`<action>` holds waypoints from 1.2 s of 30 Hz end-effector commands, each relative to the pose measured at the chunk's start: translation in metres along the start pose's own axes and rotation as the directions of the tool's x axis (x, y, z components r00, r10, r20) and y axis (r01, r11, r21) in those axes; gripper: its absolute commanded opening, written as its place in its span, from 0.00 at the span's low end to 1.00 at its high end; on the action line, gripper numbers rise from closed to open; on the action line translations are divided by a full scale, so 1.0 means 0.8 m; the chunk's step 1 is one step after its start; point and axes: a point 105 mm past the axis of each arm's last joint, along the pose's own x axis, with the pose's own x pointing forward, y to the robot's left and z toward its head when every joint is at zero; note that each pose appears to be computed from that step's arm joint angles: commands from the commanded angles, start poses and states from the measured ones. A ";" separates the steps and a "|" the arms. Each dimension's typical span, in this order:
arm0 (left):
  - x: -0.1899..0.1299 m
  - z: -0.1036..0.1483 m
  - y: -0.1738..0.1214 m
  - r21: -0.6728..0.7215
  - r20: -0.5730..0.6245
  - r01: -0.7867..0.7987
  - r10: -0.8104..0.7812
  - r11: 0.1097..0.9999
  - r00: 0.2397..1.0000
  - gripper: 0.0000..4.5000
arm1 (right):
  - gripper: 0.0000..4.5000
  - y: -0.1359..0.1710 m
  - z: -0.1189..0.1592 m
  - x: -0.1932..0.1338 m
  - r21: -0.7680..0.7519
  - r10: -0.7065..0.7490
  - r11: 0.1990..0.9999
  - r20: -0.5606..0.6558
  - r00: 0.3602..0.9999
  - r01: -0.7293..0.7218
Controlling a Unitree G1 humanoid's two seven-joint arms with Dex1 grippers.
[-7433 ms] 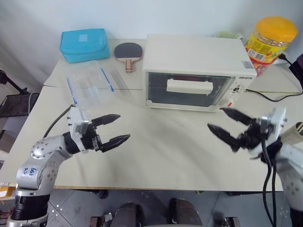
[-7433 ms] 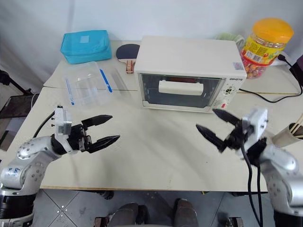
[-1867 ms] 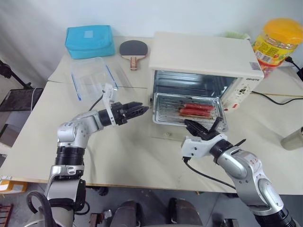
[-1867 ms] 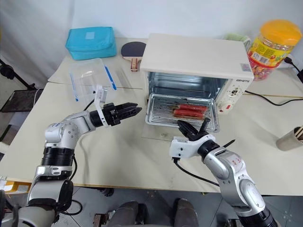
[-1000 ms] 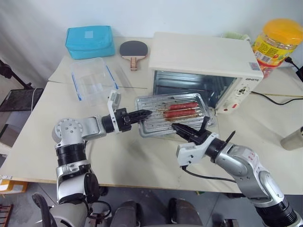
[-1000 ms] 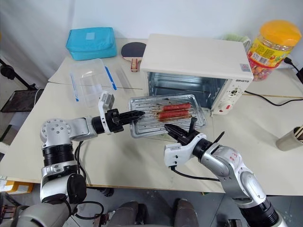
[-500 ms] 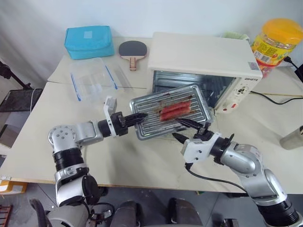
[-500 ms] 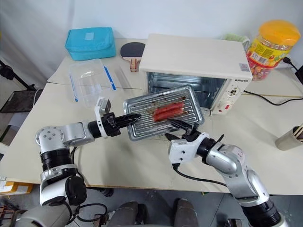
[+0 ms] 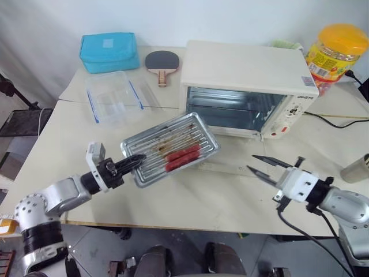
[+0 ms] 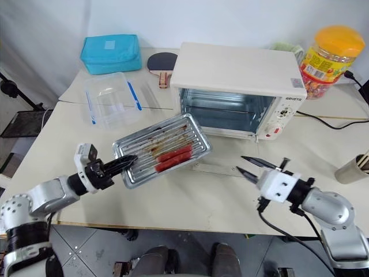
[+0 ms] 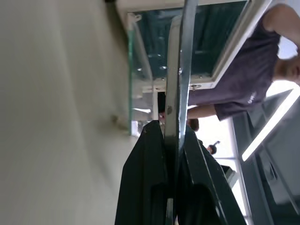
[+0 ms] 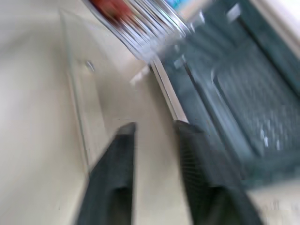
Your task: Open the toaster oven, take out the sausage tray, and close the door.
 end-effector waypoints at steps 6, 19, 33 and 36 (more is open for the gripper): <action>-0.043 -0.002 -0.010 0.031 0.293 -0.010 0.000 0.999 0.956 0.01 | 0.01 -0.038 -0.078 -0.054 0.338 -0.023 0.938 -0.162 0.987 0.077; -0.083 -0.020 -0.010 -0.046 0.595 -0.050 0.068 0.998 0.801 0.01 | 0.01 -0.002 -0.105 -0.023 0.585 0.212 0.798 -0.048 0.976 -0.144; -0.078 -0.029 -0.015 -0.064 0.620 -0.039 0.070 0.997 0.781 0.01 | 0.01 -0.068 -0.039 -0.004 0.663 -0.013 0.737 0.205 0.979 -0.129; -0.076 -0.030 -0.014 -0.063 0.608 -0.036 0.067 0.997 0.791 0.01 | 0.01 -0.093 -0.011 -0.003 0.663 -0.092 0.740 0.269 0.959 -0.115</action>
